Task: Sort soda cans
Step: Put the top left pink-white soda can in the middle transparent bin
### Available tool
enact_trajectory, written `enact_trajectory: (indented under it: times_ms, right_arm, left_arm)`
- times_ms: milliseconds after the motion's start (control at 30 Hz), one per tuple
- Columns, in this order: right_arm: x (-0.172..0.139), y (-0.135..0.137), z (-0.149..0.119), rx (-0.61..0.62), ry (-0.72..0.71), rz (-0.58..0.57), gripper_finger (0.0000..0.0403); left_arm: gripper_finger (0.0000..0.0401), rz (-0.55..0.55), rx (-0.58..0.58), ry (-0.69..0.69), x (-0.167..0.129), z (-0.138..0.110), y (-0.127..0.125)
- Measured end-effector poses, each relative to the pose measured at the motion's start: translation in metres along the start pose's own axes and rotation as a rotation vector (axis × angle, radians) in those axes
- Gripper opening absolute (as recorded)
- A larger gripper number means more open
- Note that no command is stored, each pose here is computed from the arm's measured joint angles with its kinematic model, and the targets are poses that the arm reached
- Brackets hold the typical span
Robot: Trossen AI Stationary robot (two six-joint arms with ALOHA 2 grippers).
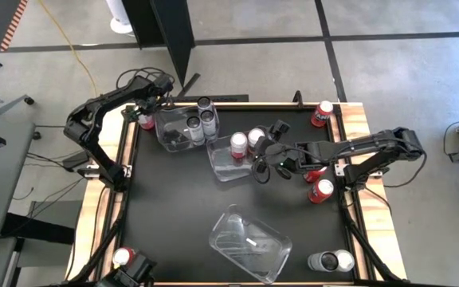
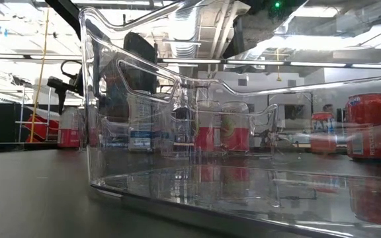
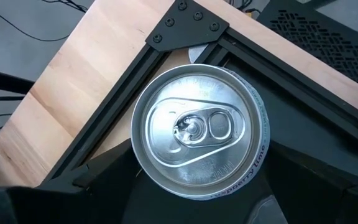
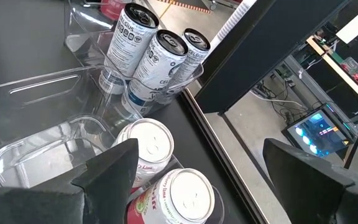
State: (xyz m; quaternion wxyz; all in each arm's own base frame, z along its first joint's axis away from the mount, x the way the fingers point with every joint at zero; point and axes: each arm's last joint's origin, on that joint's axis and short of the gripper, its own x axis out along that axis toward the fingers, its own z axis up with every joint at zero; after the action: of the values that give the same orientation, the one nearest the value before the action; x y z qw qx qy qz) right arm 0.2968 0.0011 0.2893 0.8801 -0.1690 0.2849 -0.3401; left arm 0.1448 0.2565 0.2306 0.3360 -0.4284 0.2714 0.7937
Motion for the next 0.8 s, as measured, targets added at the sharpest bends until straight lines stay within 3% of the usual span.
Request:
enact_trajectory:
  times_ms: [800]
  right_arm:
    - [0.0, 0.0, 0.0, 0.005, -0.001, 0.002, 0.0361]
  left_arm:
    - [0.0323, -0.032, 0.107, 0.001, -0.013, -0.022, -0.007]
